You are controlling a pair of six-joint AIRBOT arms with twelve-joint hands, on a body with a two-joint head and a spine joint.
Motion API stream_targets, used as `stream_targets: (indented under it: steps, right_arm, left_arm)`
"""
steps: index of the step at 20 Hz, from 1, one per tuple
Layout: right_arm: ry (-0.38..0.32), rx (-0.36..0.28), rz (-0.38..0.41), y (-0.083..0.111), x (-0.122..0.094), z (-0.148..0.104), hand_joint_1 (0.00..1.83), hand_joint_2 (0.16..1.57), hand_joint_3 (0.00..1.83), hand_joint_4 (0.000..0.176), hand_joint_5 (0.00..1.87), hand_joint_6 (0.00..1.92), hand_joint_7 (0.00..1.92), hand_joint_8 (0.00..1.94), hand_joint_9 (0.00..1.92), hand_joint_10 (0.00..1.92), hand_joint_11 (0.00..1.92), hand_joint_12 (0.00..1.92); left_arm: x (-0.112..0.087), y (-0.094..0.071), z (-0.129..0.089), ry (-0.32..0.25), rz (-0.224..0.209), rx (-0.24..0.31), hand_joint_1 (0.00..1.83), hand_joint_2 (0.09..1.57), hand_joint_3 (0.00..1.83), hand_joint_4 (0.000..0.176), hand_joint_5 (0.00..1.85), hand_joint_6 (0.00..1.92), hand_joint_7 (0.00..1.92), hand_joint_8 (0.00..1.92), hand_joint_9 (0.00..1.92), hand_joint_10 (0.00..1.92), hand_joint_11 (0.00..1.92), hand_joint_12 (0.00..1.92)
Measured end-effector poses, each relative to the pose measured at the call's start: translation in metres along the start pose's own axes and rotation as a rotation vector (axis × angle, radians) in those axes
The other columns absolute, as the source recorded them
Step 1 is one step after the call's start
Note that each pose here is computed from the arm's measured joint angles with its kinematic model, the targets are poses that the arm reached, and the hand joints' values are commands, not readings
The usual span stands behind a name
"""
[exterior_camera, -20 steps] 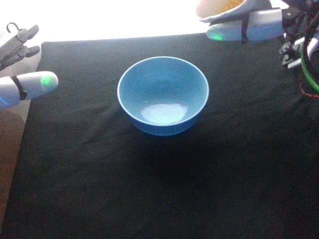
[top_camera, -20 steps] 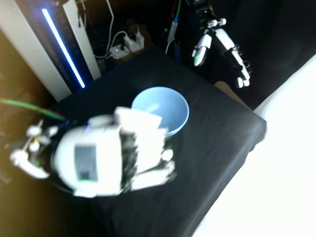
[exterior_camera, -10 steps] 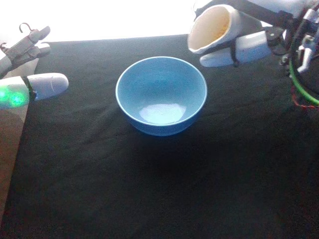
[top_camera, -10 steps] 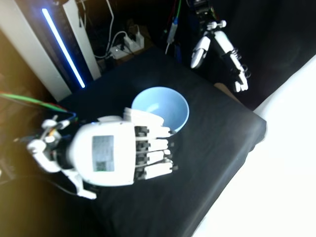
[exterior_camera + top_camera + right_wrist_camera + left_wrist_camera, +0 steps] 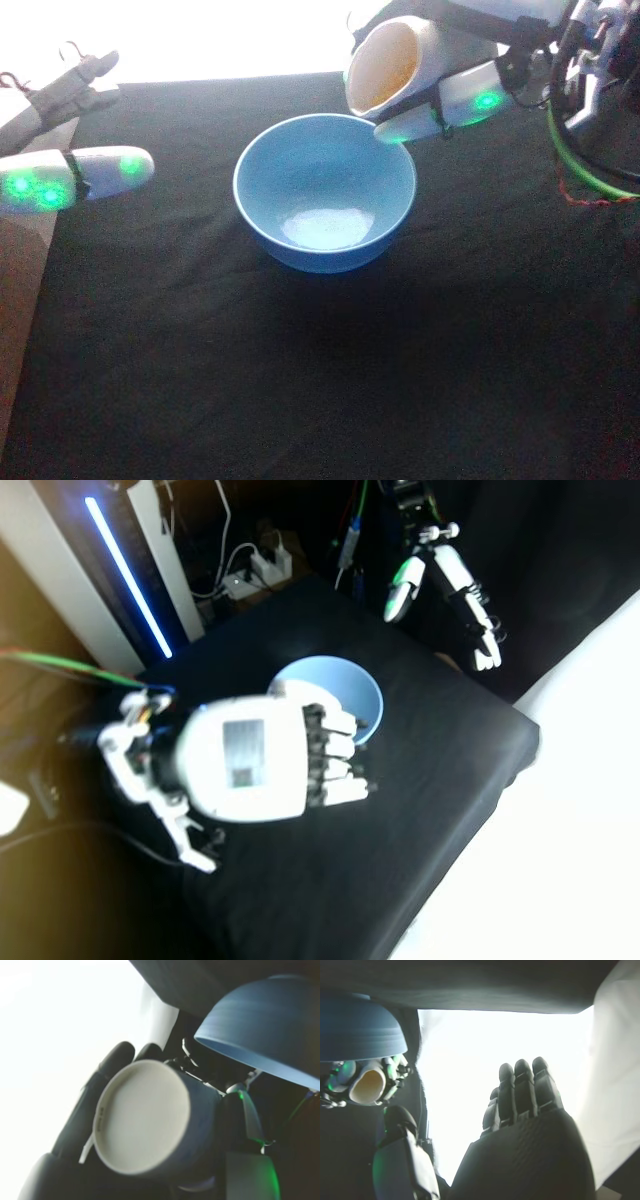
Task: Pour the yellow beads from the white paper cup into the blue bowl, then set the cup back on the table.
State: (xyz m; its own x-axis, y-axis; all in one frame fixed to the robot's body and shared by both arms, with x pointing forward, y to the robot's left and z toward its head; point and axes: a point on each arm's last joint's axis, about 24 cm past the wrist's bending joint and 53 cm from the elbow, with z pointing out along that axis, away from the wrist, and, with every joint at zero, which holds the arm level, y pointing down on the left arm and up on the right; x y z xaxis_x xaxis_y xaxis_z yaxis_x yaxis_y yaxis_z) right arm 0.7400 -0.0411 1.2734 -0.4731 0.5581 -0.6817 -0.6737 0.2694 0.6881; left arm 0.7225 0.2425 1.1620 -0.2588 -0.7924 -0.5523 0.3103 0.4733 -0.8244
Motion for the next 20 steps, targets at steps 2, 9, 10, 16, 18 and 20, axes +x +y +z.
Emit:
stream_targets:
  steps: [2, 9, 10, 16, 18, 20]
  right_arm:
    - [0.033, 0.009, -0.026, -0.001, 0.010, 0.001, 1.29, 1.02, 0.00, 0.011, 1.21, 0.56, 1.30, 0.41, 1.11, 0.84, 0.91, 1.28]
    - [0.061, 0.028, -0.078, -0.002, 0.012, 0.004, 1.26, 1.01, 0.00, 0.031, 1.18, 0.64, 1.38, 0.26, 1.28, 1.49, 1.30, 1.76]
    - [0.072, 0.031, -0.093, -0.002, 0.015, 0.005, 1.27, 1.01, 0.00, 0.022, 1.17, 0.64, 1.39, 0.25, 1.28, 1.46, 1.31, 1.72]
    - [0.078, 0.018, -0.116, 0.007, 0.013, 0.010, 1.26, 1.01, 0.00, 0.030, 1.23, 0.62, 1.27, 0.41, 1.12, 0.97, 0.92, 1.47]
    - [0.079, 0.021, -0.118, 0.006, 0.013, 0.010, 1.26, 1.02, 0.00, 0.046, 1.20, 0.64, 1.28, 0.41, 1.13, 1.33, 1.02, 1.67]
    - [0.077, 0.022, -0.116, 0.006, 0.012, 0.010, 1.26, 1.02, 0.00, 0.024, 1.23, 0.62, 1.22, 0.51, 1.11, 1.32, 1.03, 1.59]
  left_arm:
    - [0.002, 0.001, 0.001, 0.010, 0.004, -0.007, 0.44, 0.84, 0.00, 0.104, 0.00, 0.00, 0.31, 0.01, 0.26, 0.02, 0.12, 0.14]
    - [0.005, 0.002, 0.002, 0.026, 0.013, -0.012, 0.44, 0.83, 0.00, 0.103, 0.00, 0.00, 0.31, 0.00, 0.27, 0.01, 0.12, 0.13]
    - [0.005, 0.002, 0.002, 0.025, 0.013, -0.013, 0.44, 0.83, 0.00, 0.111, 0.00, 0.00, 0.31, 0.00, 0.27, 0.01, 0.12, 0.13]
    - [0.006, 0.002, 0.002, 0.028, 0.015, -0.014, 0.46, 0.82, 0.00, 0.118, 0.00, 0.00, 0.29, 0.00, 0.24, 0.00, 0.10, 0.13]
    - [0.007, 0.002, 0.002, 0.031, 0.016, -0.013, 0.46, 0.81, 0.00, 0.118, 0.00, 0.00, 0.29, 0.00, 0.25, 0.00, 0.11, 0.13]
    - [0.007, 0.002, 0.002, 0.031, 0.016, -0.014, 0.45, 0.82, 0.00, 0.109, 0.00, 0.00, 0.31, 0.01, 0.26, 0.01, 0.11, 0.13]
